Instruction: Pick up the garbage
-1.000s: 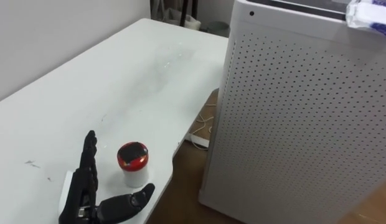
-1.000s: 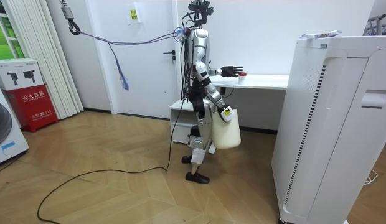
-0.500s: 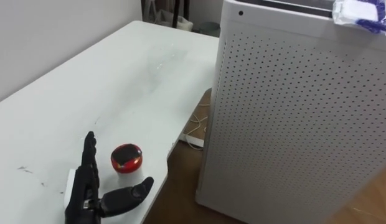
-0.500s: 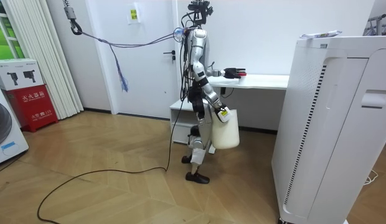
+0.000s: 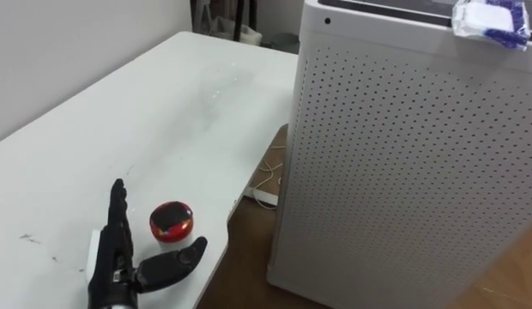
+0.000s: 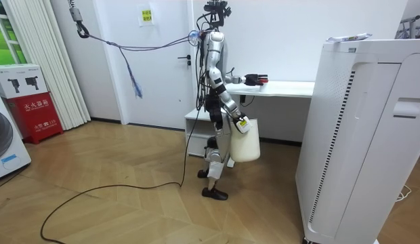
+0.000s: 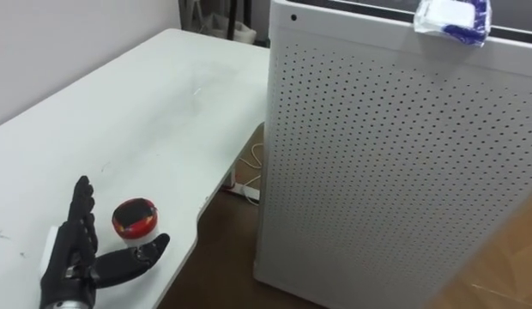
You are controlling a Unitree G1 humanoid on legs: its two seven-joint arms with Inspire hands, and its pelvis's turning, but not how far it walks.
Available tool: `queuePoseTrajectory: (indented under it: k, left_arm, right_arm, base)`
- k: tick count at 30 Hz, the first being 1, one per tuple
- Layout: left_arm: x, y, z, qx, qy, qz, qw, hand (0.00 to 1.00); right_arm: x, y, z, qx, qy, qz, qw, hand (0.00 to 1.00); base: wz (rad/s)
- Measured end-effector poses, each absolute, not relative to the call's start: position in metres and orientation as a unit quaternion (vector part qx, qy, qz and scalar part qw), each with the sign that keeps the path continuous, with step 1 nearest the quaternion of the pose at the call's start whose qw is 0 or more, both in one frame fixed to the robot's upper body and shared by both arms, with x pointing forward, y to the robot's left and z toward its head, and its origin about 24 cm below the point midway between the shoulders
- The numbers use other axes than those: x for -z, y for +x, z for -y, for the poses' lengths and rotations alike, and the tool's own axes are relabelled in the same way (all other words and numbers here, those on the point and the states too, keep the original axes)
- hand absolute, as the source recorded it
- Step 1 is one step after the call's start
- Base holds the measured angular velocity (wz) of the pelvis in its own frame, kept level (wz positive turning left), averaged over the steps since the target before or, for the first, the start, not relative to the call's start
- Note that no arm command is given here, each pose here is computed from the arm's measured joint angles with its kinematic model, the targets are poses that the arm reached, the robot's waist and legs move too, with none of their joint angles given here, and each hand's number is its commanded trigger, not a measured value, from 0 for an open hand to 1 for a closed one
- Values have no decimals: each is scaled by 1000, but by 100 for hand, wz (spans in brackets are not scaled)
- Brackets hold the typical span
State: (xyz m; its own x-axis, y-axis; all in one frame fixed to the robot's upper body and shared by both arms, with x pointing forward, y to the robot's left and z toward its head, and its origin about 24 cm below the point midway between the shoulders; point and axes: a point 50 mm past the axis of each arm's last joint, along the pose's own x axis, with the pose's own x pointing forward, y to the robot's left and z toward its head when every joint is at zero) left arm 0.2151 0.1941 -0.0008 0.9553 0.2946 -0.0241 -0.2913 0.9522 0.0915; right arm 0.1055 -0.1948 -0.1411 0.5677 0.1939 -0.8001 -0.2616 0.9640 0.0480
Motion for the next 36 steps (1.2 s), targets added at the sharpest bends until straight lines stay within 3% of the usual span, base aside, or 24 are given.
queuePoseTrajectory:
  k: [36]
  left_arm:
    - [18, 240, -181, -87, -26, -72, 993, 100]
  right_arm:
    - [142, 112, 186, -149, -22, -450, 881, 100]
  base:
    - [-3]
